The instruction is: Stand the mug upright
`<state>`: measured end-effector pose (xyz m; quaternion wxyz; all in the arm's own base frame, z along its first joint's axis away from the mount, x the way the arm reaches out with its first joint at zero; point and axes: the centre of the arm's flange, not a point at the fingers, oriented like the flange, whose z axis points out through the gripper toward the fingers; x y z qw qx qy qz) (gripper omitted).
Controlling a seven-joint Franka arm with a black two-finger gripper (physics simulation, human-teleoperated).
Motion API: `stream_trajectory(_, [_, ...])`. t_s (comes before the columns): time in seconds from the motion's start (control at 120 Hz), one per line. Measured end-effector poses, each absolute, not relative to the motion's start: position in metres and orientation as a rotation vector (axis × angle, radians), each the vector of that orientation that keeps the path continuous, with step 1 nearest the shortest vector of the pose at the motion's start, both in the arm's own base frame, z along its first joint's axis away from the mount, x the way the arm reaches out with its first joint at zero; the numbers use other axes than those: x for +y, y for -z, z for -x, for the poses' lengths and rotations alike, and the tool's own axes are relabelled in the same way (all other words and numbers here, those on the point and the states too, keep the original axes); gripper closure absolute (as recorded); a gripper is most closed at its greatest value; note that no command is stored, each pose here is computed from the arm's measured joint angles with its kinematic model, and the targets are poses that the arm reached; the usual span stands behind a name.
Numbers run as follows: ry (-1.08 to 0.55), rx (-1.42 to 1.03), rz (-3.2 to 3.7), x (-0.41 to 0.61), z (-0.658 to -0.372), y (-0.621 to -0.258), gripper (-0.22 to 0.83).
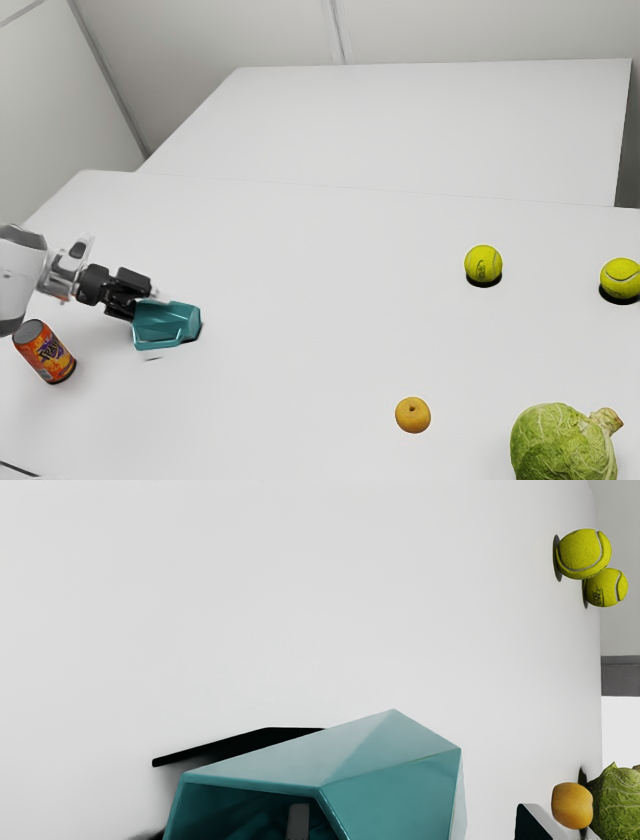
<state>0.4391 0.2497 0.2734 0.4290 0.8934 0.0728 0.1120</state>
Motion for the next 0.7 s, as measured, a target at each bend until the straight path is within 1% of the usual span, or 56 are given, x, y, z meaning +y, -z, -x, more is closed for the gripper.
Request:
stream_trajectory(0.117, [-0.3, 0.147, -2.231, 0.249, -0.439, -0.274, 0.4])
stream_trajectory(0.2, [-0.31, 0.124, -2.229, 0.249, -0.439, -0.275, 0.5])
stream_trajectory(0.267, [-0.317, 0.107, -2.229, 0.248, -0.44, -0.275, 0.56])
stream_trajectory(0.392, [-0.331, 0.077, -2.234, 0.247, -0.44, -0.277, 0.64])
stream_trajectory(0.7, [-0.373, 0.0, -2.253, 0.239, -0.442, -0.297, 0.73])
